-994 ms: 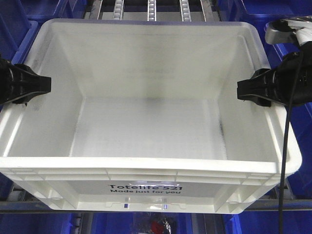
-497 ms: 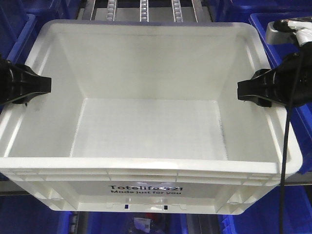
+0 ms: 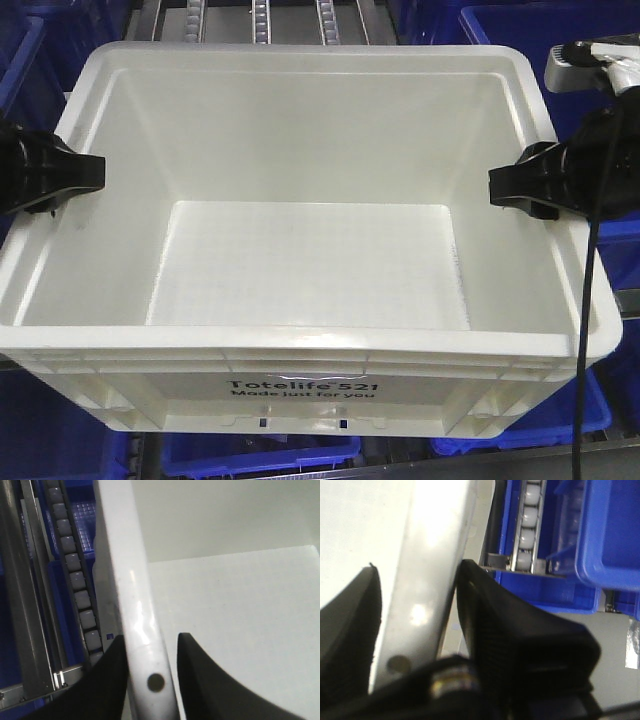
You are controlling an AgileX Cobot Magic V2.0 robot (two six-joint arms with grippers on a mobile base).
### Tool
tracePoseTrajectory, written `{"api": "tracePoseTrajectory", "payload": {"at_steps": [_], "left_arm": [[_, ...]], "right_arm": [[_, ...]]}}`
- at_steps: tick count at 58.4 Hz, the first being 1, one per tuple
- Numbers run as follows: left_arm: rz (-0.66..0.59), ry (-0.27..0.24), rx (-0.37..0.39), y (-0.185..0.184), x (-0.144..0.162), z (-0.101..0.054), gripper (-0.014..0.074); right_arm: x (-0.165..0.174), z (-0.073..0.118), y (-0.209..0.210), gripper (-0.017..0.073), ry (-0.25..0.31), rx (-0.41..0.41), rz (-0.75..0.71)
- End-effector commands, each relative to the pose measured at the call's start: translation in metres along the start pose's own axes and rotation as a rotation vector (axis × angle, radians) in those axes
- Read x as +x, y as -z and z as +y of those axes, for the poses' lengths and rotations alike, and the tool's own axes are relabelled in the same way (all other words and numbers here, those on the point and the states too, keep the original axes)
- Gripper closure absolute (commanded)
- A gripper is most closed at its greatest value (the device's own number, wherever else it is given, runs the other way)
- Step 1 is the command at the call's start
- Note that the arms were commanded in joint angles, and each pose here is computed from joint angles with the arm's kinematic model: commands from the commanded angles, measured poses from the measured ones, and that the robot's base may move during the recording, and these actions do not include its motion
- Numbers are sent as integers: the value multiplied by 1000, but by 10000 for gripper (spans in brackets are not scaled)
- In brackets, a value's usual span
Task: Move bin from left to right shelf
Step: 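Hold the tote with both grippers while the base backs away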
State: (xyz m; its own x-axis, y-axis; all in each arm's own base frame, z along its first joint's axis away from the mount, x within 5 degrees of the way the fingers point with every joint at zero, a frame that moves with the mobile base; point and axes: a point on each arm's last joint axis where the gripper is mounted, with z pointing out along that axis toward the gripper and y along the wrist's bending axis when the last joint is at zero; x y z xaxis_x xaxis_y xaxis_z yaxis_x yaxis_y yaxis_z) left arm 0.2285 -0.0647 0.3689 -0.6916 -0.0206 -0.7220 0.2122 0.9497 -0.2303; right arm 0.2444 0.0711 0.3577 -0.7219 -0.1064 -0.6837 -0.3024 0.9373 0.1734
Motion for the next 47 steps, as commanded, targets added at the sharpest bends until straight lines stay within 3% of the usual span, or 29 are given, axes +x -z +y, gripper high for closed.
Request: {"api": "tracePoseTrajectory", "payload": {"at_steps": [1,47], "left_arm": [[-193,25,90,25,-21,-14,600],[-193,25,90,25,-21,-14,600]], "right_arm": [[-22,9,22,564,-10,-42,-196],[-22,9,22,564,-10,-42,-197]]}}
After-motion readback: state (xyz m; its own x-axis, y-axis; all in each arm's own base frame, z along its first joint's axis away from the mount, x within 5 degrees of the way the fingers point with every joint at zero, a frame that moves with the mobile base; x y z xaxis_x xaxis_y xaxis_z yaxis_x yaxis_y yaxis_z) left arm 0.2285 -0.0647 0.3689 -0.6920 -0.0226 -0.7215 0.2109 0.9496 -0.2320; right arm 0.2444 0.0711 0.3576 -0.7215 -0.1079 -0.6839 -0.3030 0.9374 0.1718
